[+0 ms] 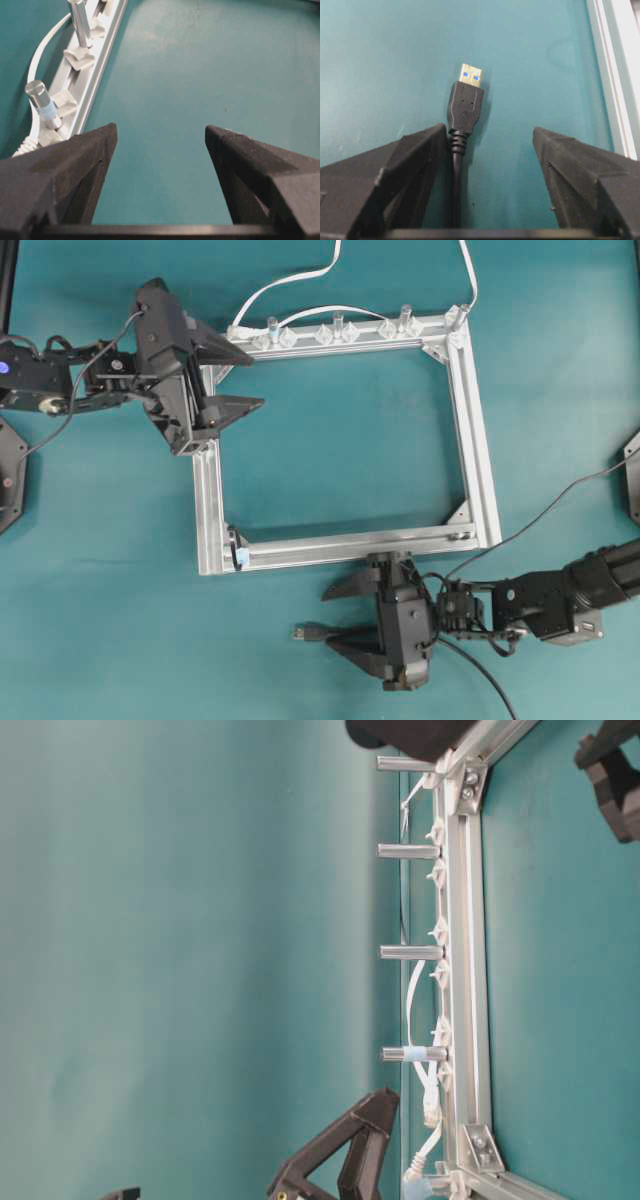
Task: Insert the wire through the string loop located on the left side.
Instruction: 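Close the right gripper on the black USB cable behind the plug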
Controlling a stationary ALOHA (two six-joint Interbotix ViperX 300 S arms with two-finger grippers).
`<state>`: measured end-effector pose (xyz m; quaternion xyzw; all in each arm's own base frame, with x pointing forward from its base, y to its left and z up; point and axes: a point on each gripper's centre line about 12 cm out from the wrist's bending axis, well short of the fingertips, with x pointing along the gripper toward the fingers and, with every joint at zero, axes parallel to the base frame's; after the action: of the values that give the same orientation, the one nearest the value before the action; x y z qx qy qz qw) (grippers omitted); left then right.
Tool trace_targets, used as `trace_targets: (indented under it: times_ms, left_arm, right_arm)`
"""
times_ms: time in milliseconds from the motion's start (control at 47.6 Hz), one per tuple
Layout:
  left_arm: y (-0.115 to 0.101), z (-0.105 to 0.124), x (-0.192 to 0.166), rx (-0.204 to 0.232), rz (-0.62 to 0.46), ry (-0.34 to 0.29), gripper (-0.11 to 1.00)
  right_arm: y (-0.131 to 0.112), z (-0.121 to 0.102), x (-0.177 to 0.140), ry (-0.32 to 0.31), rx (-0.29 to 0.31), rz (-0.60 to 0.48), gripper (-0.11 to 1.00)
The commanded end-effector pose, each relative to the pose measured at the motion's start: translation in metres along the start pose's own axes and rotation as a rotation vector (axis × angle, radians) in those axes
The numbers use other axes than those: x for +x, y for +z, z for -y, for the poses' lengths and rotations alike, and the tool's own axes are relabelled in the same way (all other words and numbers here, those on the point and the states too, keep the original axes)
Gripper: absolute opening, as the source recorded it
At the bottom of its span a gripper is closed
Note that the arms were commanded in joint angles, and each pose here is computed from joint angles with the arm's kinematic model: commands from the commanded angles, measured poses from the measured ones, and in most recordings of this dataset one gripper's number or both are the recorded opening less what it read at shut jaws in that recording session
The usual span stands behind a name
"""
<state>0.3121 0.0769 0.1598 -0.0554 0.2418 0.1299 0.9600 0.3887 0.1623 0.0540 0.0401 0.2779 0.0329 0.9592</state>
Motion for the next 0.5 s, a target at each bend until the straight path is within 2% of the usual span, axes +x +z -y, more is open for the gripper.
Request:
trace_targets:
  times_ms: [0, 189, 273, 336, 483]
  left_arm:
    - [0.0090, 0.0025, -0.0050, 0.004, 0.035, -0.008, 0.80]
    - [0.0100, 0.0026, -0.0051, 0.004, 0.038, -0.008, 0.80]
    - [0.0100, 0.0026, -0.0051, 0.004, 0.038, -0.008, 0.80]
    - [0.0104, 0.0026, -0.0054, 0.004, 0.040, -0.008, 0.80]
    - [0.0106, 0.0025, -0.0050, 0.002, 0.040, -0.008, 0.80]
  right_arm:
    - [-0.0040, -0.0084, -0.0037, 0.022, -0.013, -0.017, 0.81]
    - [-0.0039, -0.0098, -0.0043, 0.025, -0.016, -0.017, 0.81]
    - [-0.0035, -0.0105, -0.0047, 0.027, -0.016, -0.016, 0.76]
    - [-0.0029, -0.0104, -0.0054, 0.028, -0.016, -0.015, 0.67]
    - [-0.0041, -0.0110, -0.0073, 0.031, -0.016, -0.021, 0.30]
